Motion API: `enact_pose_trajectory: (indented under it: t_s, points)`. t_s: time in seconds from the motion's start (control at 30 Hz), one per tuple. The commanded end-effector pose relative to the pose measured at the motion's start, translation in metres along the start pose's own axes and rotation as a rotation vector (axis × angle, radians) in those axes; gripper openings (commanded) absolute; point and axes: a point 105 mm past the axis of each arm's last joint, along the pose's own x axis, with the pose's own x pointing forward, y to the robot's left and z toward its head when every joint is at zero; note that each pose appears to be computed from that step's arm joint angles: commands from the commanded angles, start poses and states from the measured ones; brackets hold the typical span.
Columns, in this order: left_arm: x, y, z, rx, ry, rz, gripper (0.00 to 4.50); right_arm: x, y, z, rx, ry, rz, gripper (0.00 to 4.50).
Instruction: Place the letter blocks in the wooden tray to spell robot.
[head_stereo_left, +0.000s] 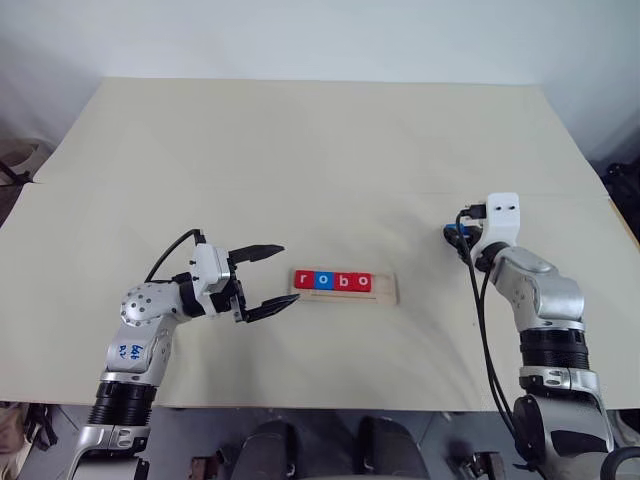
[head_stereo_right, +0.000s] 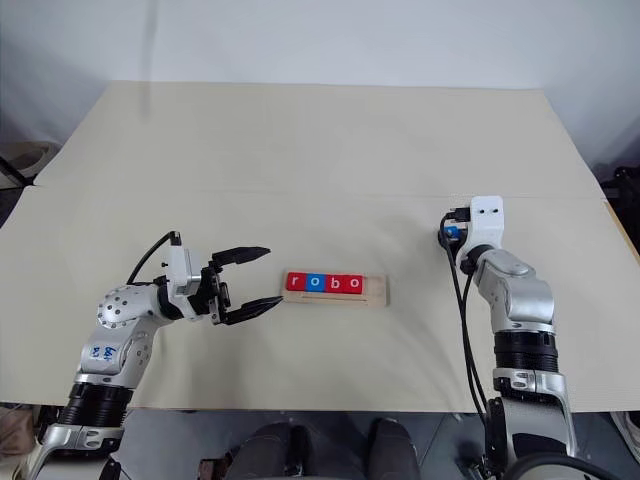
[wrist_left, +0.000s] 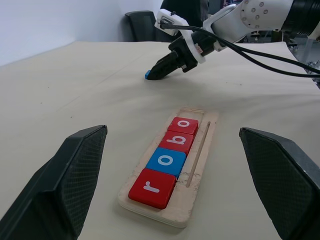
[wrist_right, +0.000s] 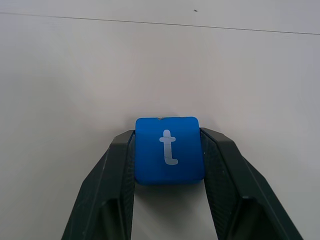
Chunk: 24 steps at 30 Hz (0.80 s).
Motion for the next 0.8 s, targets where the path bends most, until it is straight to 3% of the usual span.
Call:
enact_pose_trajectory:
  t_s: [0.03,0.13,0.33,0.57,0.7,0.8]
  points:
    - [0.002,0.001,0.006,0.023,-0.018,-0.017,4.50,-0.019,-0.001,0.019,-0.014,-0.057,-0.019,1.47]
    - [0.004,0.002,0.005,0.014,-0.019,-0.032,4.50,-0.043,0.010,0.017,-0.020,-0.050,-0.001,1.47]
    - [0.007,0.002,0.001,-0.010,-0.022,-0.070,4.50,-0.092,0.030,-0.016,-0.021,0.040,0.025,1.47]
    - [0.011,0.001,-0.001,-0.019,-0.024,-0.112,4.50,-0.107,0.039,-0.040,0.050,0.069,0.017,1.47]
    - [0.011,0.003,-0.001,-0.015,-0.025,-0.113,4.50,-0.104,0.042,-0.038,0.069,0.044,0.048,2.74]
    - [0.007,0.004,-0.001,-0.007,-0.018,-0.099,4.50,-0.105,0.046,-0.030,-0.003,0.026,0.162,3.79]
